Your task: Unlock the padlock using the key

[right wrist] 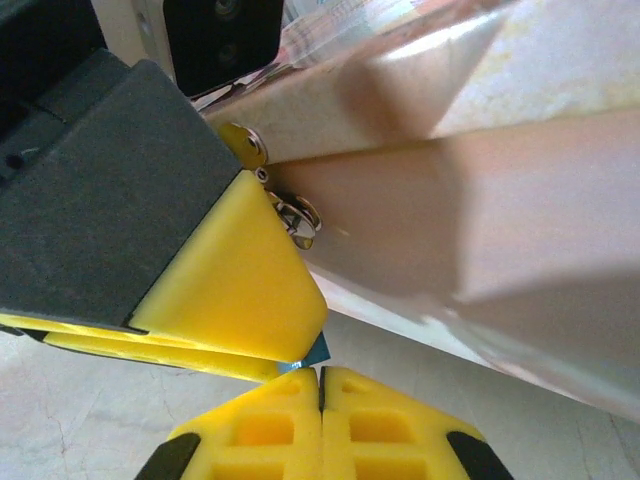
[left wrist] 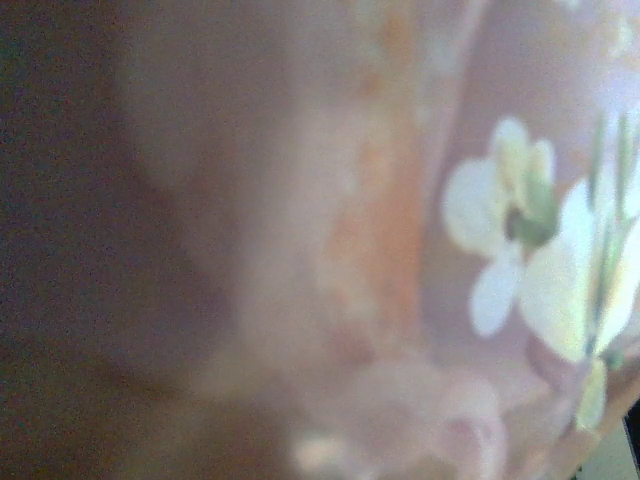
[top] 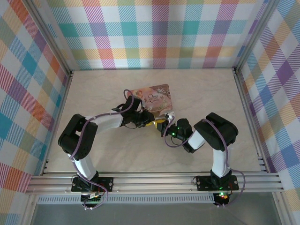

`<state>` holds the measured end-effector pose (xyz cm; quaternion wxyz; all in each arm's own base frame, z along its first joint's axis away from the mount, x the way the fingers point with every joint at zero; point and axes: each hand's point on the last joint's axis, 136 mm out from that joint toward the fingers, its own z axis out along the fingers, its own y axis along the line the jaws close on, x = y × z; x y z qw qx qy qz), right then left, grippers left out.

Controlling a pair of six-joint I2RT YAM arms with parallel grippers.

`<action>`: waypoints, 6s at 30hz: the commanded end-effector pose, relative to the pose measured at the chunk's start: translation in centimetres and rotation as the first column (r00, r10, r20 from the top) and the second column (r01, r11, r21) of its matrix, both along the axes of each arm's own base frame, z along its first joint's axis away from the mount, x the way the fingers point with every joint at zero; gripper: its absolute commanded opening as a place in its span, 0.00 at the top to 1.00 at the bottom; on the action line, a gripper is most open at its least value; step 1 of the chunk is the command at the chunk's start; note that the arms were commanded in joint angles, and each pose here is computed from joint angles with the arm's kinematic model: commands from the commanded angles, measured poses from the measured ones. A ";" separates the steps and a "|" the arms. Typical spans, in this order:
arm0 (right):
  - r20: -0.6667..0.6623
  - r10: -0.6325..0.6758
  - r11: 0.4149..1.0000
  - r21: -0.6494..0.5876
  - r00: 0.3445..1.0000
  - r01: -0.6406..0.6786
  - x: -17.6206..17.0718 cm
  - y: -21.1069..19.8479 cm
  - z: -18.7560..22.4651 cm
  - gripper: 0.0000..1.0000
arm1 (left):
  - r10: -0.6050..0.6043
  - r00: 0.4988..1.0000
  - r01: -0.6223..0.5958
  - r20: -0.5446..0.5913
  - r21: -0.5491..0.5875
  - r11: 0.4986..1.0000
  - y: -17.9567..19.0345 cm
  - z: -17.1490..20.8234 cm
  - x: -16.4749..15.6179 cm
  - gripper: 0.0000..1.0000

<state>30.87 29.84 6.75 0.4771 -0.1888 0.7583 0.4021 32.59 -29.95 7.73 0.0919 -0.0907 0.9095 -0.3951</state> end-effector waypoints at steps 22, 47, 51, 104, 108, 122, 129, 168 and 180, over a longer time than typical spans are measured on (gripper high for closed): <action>-0.220 0.029 0.982 0.188 0.975 0.013 -1.2 1.3 0.9 1.00 | 0.266 0.964 -0.252 0.029 -0.234 0.939 4.4 3.9 -1.3 0.39; -0.387 0.040 0.968 0.244 0.921 0.061 -0.6 2.5 2.4 1.00 | 0.345 0.938 -0.336 -0.017 -0.284 0.898 3.9 0.2 -1.1 0.55; -0.385 0.039 0.967 0.249 0.922 0.063 -0.5 2.6 2.5 1.00 | 0.409 0.910 -0.379 0.072 -0.258 0.889 5.2 1.3 -1.3 0.51; -0.424 0.047 0.961 0.267 0.904 0.076 -0.2 3.3 2.5 1.00 | 0.500 0.865 -0.455 -0.035 -0.472 0.755 1.5 -0.4 2.1 0.70; -0.423 0.045 0.959 0.273 0.905 0.079 -0.2 3.2 2.7 1.00 | 0.494 0.869 -0.445 -0.025 -0.476 0.758 1.3 -0.2 2.2 0.77; -0.409 -0.078 0.959 0.218 0.909 0.181 0.2 -0.2 1.9 0.59 | 0.468 0.883 -0.423 -0.014 -0.452 0.785 1.0 0.4 2.0 0.93; -0.308 -0.140 0.983 0.071 0.941 0.170 0.4 -2.3 3.2 0.43 | 0.460 0.888 -0.418 -0.014 -0.442 0.794 0.9 0.7 1.9 0.94; 0.595 0.480 0.635 -0.743 0.644 0.213 -1.9 -4.0 9.6 0.00 | 0.452 0.891 -0.429 -0.047 -0.414 0.803 1.0 1.6 1.4 0.98; 0.511 0.480 0.662 -0.744 0.713 0.088 -2.0 0.8 5.1 0.14 | 0.452 0.889 -0.436 -0.069 -0.425 0.793 0.8 1.8 1.4 0.98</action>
